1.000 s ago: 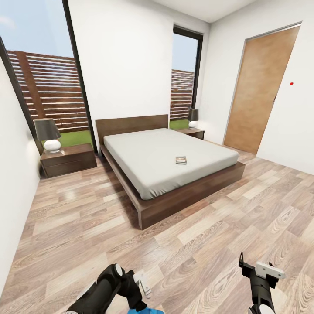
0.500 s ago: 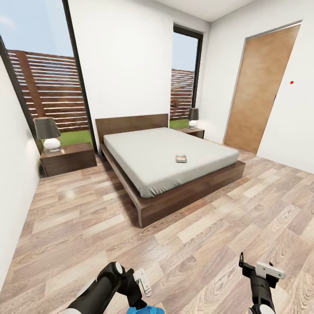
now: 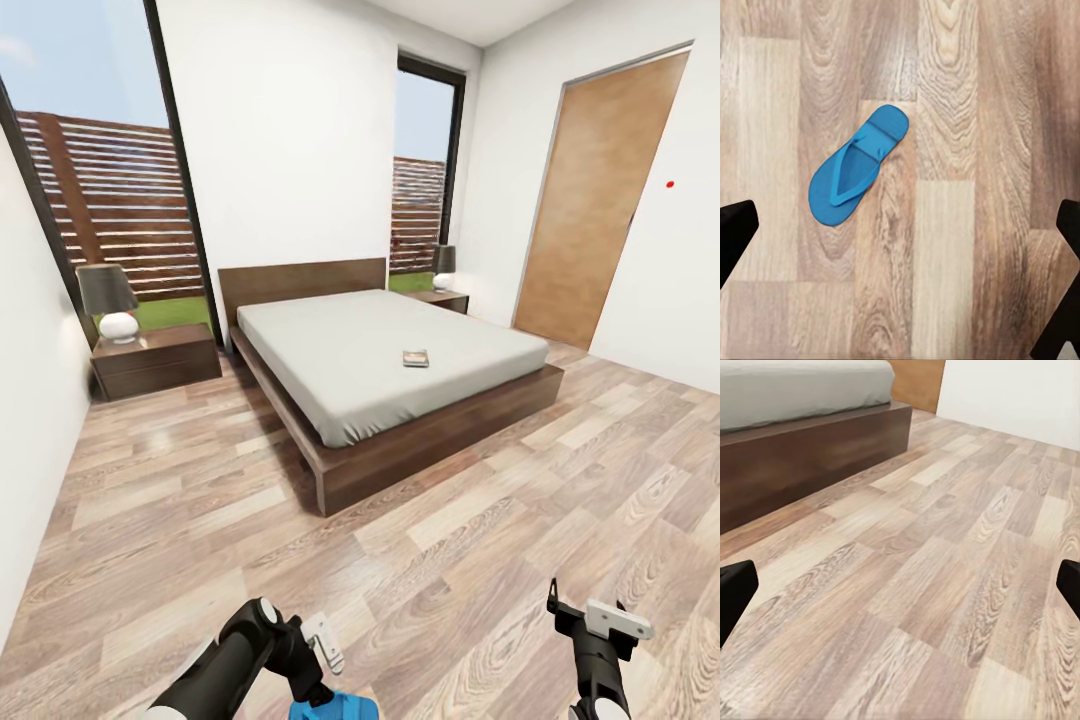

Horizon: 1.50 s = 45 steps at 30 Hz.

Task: In the bedroom, move the book from the bed onto either nightstand, and place the two sandals side by side next to the bed.

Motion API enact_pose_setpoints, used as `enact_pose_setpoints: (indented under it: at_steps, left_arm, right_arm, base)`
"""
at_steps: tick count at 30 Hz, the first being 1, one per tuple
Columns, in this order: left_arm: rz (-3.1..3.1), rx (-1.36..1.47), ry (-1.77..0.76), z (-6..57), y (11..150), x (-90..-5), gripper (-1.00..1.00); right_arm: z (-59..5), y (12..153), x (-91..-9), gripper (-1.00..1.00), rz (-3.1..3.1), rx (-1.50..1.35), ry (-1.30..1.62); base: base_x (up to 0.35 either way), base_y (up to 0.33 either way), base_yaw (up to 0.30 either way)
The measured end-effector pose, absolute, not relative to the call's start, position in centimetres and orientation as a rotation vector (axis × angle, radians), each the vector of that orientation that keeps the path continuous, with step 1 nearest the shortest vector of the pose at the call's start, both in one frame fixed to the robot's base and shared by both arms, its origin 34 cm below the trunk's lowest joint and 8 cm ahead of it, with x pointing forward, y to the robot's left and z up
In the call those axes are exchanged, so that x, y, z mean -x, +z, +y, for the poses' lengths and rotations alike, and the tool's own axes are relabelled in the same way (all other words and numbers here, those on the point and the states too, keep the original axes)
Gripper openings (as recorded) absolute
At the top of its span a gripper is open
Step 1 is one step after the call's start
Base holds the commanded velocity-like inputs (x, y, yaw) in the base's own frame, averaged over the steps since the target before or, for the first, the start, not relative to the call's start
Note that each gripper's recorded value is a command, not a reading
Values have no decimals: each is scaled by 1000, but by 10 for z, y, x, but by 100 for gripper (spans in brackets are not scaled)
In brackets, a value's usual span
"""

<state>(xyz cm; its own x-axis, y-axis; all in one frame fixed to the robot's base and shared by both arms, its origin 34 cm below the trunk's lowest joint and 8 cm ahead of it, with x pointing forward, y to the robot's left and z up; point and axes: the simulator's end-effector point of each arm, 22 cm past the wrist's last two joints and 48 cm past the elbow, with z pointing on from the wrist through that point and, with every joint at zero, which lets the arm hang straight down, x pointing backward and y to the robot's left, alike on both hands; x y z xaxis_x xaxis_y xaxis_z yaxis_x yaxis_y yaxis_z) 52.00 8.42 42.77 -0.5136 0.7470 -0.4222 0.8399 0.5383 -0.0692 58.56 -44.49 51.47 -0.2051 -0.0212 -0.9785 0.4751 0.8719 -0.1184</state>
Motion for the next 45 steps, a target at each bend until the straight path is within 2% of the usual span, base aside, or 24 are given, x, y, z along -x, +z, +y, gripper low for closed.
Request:
enact_pose_setpoints:
  at_steps: [45]
  left_arm:
    - [2454, -1283, -381, 87, 328, -496, 100]
  right_arm:
    - [-444, 415, -562, 100, 1727, -350, -466]
  base:
    - [0, 0, 0]
